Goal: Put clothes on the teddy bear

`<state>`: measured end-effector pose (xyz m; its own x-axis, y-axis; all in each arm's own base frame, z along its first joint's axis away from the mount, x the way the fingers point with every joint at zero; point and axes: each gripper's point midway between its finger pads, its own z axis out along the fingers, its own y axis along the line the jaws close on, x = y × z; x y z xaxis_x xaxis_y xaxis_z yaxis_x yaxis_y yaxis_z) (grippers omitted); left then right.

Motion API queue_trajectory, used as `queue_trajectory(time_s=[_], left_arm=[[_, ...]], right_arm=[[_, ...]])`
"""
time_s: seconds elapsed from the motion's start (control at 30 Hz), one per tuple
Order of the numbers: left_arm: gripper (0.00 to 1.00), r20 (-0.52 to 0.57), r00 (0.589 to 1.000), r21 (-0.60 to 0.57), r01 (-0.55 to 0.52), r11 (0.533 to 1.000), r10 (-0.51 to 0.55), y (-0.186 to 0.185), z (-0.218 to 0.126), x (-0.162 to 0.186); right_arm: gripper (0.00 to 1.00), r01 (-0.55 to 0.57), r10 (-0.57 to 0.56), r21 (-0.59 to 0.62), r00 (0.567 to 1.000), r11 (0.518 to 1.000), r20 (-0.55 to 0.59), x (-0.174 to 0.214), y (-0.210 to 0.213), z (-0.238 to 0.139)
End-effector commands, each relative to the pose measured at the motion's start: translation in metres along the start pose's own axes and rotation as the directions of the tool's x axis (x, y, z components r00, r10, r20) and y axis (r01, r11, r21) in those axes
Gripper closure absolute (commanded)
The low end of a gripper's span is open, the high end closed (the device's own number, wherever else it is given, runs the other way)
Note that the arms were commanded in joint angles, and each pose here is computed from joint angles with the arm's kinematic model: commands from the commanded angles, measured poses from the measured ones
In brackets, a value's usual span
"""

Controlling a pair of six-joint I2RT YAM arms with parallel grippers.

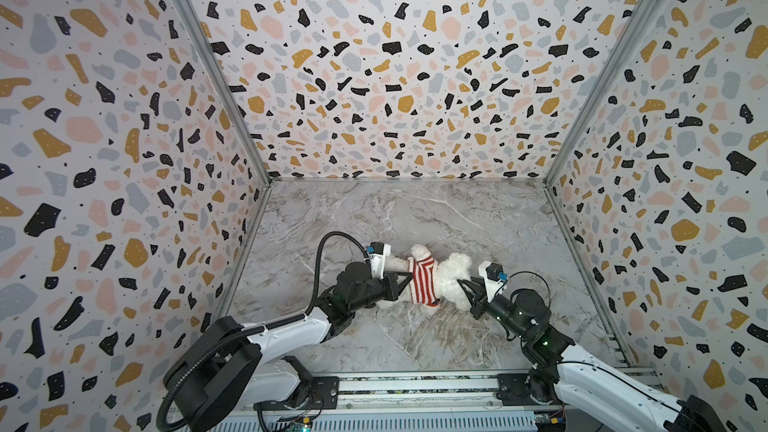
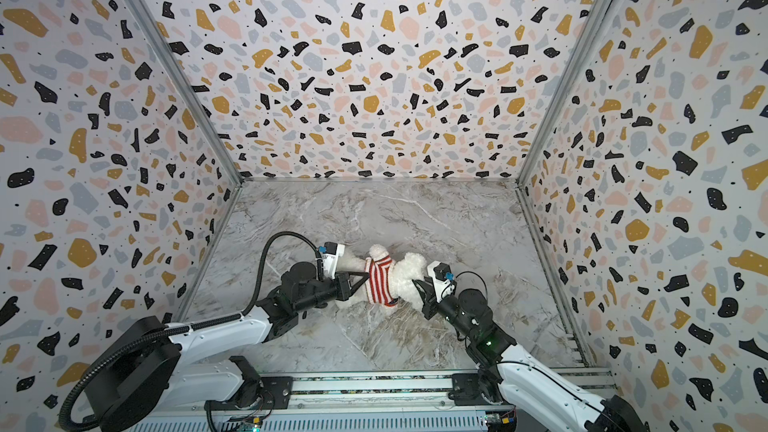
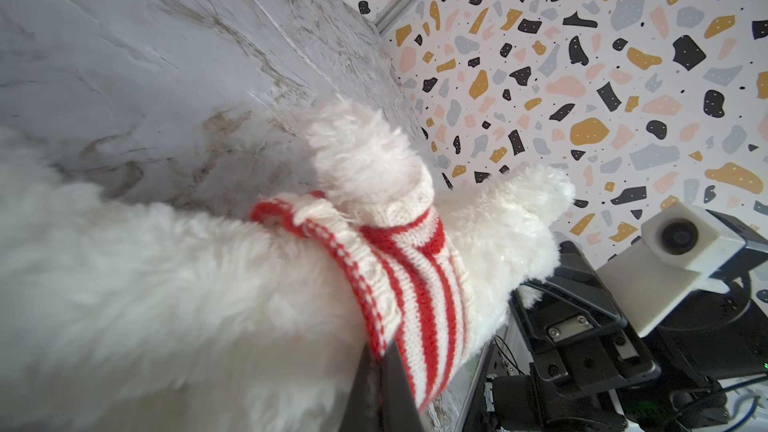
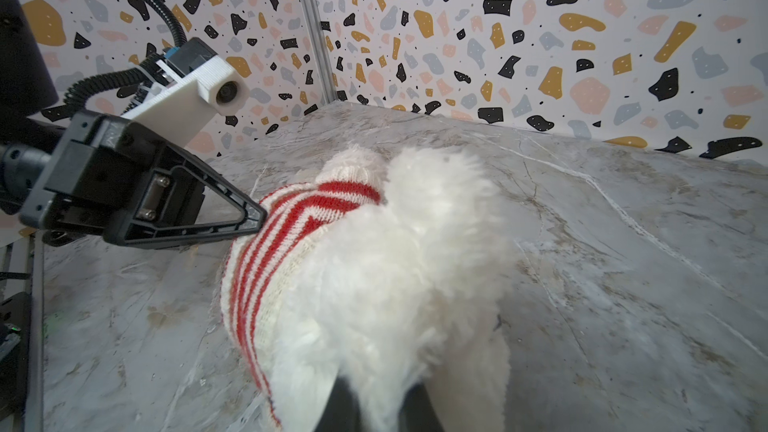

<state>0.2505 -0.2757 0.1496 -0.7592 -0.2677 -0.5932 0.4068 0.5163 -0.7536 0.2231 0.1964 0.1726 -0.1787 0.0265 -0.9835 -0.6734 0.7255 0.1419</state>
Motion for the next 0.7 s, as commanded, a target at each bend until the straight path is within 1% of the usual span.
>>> queue_trajectory(time_s=[0.0,0.1,0.23,0.43,0.5,0.57,0.67], left_arm=[[1.00,0.068,0.997,-0.031,0.027,0.999,-0.025,0.013,-0.010,-0.011],[1.00,0.077,0.996,-0.046,0.037,0.998,-0.033,0.020,-0.015,-0.011],[1.00,0.066,0.998,-0.053,0.022,0.998,-0.018,0.022,-0.014,-0.009],[1.00,0.018,0.999,0.055,-0.033,0.998,0.032,-0.002,-0.008,-0.005],[0.95,0.006,0.998,0.070,-0.055,0.996,0.055,-0.007,-0.007,-0.002],[0.85,-0.007,0.997,0.075,-0.079,0.994,0.080,-0.010,-0.008,0.001],[0.76,-0.034,0.991,0.031,-0.125,0.992,0.127,-0.004,-0.011,0.005]], right_arm=[[1.00,-0.012,0.010,0.040,0.999,0.999,0.045,-0.014,-0.005,-0.003],[1.00,-0.016,0.014,0.051,0.999,0.999,0.041,-0.013,-0.007,-0.004],[1.00,-0.024,0.022,0.059,0.999,0.998,0.040,-0.012,-0.009,-0.005],[1.00,-0.024,0.023,0.044,0.999,0.999,0.043,-0.013,-0.006,-0.004],[1.00,-0.025,0.023,0.049,0.999,0.998,0.045,-0.014,-0.007,-0.004],[1.00,-0.026,0.024,0.051,0.999,0.998,0.046,-0.016,-0.007,-0.005],[1.00,-0.029,0.026,0.053,0.998,0.998,0.050,-0.018,-0.007,-0.005]])
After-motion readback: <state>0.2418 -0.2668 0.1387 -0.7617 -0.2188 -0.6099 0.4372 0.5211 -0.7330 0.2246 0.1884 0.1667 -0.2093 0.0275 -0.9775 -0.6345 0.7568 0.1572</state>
